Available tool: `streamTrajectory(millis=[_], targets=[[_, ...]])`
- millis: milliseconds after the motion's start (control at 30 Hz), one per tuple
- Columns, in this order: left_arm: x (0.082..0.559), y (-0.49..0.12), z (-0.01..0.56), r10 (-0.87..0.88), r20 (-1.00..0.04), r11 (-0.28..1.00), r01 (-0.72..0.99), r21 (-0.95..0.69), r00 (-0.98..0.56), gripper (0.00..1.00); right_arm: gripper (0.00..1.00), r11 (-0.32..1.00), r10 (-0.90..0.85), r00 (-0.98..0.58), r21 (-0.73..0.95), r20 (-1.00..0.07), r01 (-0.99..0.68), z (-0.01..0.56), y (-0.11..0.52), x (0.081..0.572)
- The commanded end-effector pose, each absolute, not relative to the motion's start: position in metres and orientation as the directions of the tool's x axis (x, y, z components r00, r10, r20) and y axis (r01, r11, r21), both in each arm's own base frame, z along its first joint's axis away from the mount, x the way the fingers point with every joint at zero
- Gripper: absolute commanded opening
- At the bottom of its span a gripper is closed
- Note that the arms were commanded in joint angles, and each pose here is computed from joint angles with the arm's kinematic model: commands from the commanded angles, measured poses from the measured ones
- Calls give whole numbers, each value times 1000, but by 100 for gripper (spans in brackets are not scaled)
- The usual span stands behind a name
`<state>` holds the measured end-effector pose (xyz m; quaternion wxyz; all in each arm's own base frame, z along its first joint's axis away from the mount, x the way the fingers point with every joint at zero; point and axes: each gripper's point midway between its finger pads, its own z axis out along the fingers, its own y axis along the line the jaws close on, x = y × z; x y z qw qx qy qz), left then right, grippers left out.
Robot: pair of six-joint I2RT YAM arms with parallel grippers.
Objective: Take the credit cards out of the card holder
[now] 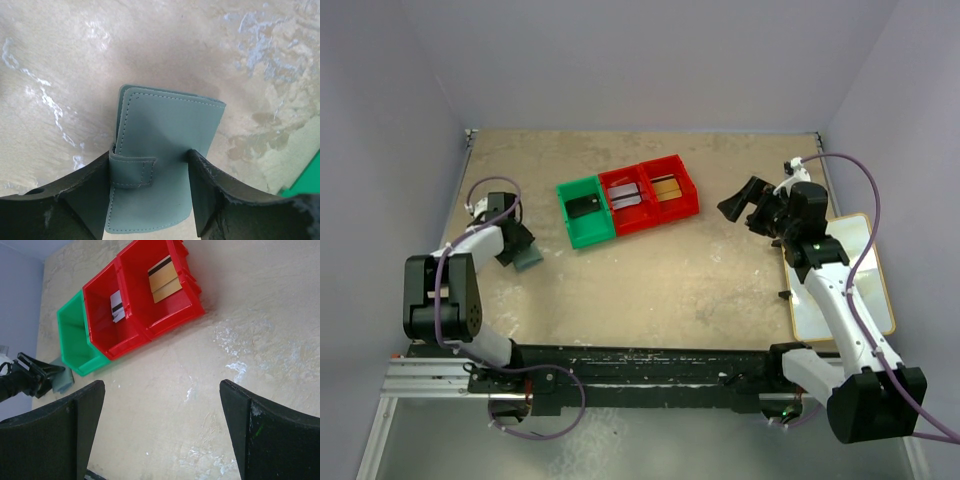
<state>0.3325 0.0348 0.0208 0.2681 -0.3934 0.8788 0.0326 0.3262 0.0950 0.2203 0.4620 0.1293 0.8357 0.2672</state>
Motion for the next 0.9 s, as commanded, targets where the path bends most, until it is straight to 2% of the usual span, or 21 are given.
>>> streamTrajectory(millis=[0,200,500,633,667,733,767,833,867], targets=[[293,18,9,-674,-379,715,-688,-123,-634,0,100,823,472,-500,566,-726,-46,233,93,330],[280,-4,37,-673,-365,735,-636,-234,-643,0,100,820,468,-511,570,-721,-53,227,95,332],[246,-77,35,-643,-305,761,-541,-359,-702,0,100,783,476,-572,618,-668,-71,212,110,339],[241,-69,42,-637,-358,771,-548,-325,-683,1,100,776,472,-588,626,-657,-77,210,113,340],[242,-64,48,-634,-382,773,-551,-313,-672,4,100,776,471,-589,626,-657,-76,210,113,339],[247,-57,64,-632,-430,774,-551,-312,-645,27,100,778,471,-591,624,-655,-72,208,112,338],[250,-53,71,-630,-456,775,-551,-311,-629,35,100,777,471,-590,625,-656,-73,208,112,337],[256,-45,85,-623,-499,775,-558,-295,-602,47,100,773,469,-587,628,-660,-89,209,114,336],[258,-40,89,-618,-519,775,-566,-280,-590,50,100,770,467,-586,631,-662,-100,210,115,336]])
